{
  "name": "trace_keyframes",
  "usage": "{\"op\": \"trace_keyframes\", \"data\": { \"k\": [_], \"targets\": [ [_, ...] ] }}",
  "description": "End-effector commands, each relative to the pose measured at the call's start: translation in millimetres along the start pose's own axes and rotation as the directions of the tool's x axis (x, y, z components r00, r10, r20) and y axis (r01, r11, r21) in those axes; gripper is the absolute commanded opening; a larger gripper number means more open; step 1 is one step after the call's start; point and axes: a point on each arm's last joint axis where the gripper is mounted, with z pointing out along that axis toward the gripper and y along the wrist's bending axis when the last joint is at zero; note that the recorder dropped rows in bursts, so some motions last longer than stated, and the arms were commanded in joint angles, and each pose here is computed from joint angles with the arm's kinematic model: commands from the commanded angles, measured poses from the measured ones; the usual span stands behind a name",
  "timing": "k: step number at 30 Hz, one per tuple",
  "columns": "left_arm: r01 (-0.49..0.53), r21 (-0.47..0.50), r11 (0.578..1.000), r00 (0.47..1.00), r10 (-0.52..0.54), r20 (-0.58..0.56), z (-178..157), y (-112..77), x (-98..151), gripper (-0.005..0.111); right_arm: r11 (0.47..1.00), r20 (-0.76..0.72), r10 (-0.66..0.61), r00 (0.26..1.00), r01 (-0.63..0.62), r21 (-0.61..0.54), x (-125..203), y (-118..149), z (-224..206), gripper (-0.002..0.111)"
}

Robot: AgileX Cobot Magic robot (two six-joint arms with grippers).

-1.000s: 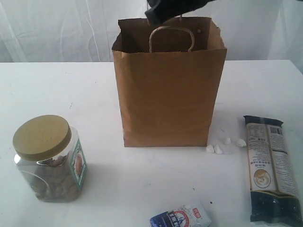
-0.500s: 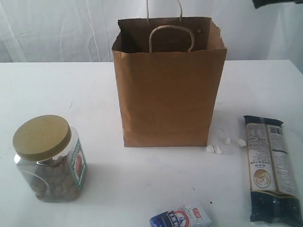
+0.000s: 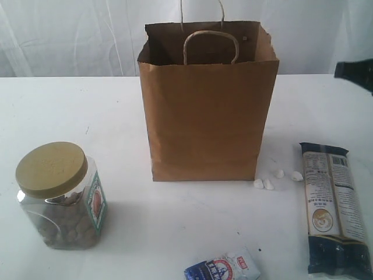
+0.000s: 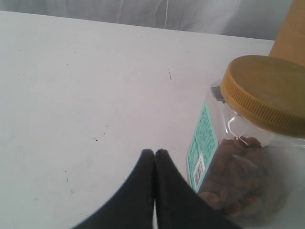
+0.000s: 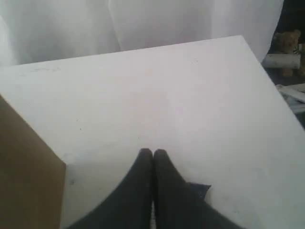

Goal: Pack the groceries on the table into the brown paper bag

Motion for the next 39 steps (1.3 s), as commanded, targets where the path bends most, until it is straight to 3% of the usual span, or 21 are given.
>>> {"op": "trace_keyframes", "data": {
  "k": [1, 8, 14, 16, 18, 24, 34, 37, 39],
  "targets": [
    [0.003, 0.008, 1.0, 1.0, -0.003, 0.001, 0, -0.3, 1, 0.0, 0.997, 0.086, 0.019, 0.996, -0.013, -0.076, 30, -2, -22, 0.0],
    [-0.018, 0.001, 1.0, 1.0, 0.018, 0.0, 0, 0.3, 1, 0.0, 0.995, 0.281, 0.007, 0.96, 0.021, -0.098, 33, -6, -88, 0.0],
    [-0.02, 0.0, 1.0, 1.0, 0.02, 0.0, 0, 0.4, 1, 0.0, 0.986, 0.596, -0.111, 0.796, 0.165, -0.037, 22, -9, -177, 0.0],
    [-0.02, 0.0, 1.0, 1.0, 0.02, 0.0, 0, 0.4, 1, 0.0, 0.986, 0.631, -0.125, 0.766, 0.166, -0.006, 28, -14, -198, 0.0],
    [-0.02, 0.0, 1.0, 1.0, 0.02, 0.0, 0, 0.4, 1, 0.0, 0.991, 0.6, -0.124, 0.79, 0.133, 0.03, 39, -20, -209, 0.0],
    [-0.019, -0.001, 1.0, 1.0, 0.019, 0.011, 0, 0.5, 0, 0.0, 0.988, 0.383, -0.114, 0.917, 0.065, 0.139, 80, -39, -208, 0.0],
    [0.004, -0.005, 1.0, 0.998, -0.004, 0.068, 0, 0.9, -5, 0.0, 0.99, 0.574, -0.105, 0.812, 0.137, -0.012, 110, -27, -178, 0.0],
    [0.043, -0.006, 0.999, 0.991, -0.042, 0.124, -1, 1.4, -10, 0.0, 0.992, 0.556, -0.087, 0.827, 0.123, -0.026, 114, -27, -172, 0.0],
    [0.048, -0.006, 0.999, 0.989, -0.047, 0.14, -1, 1.6, -12, 0.0, 0.999, 0.481, -0.004, 0.877, 0.027, -0.04, 120, -30, -167, 0.0]
  ]
}}
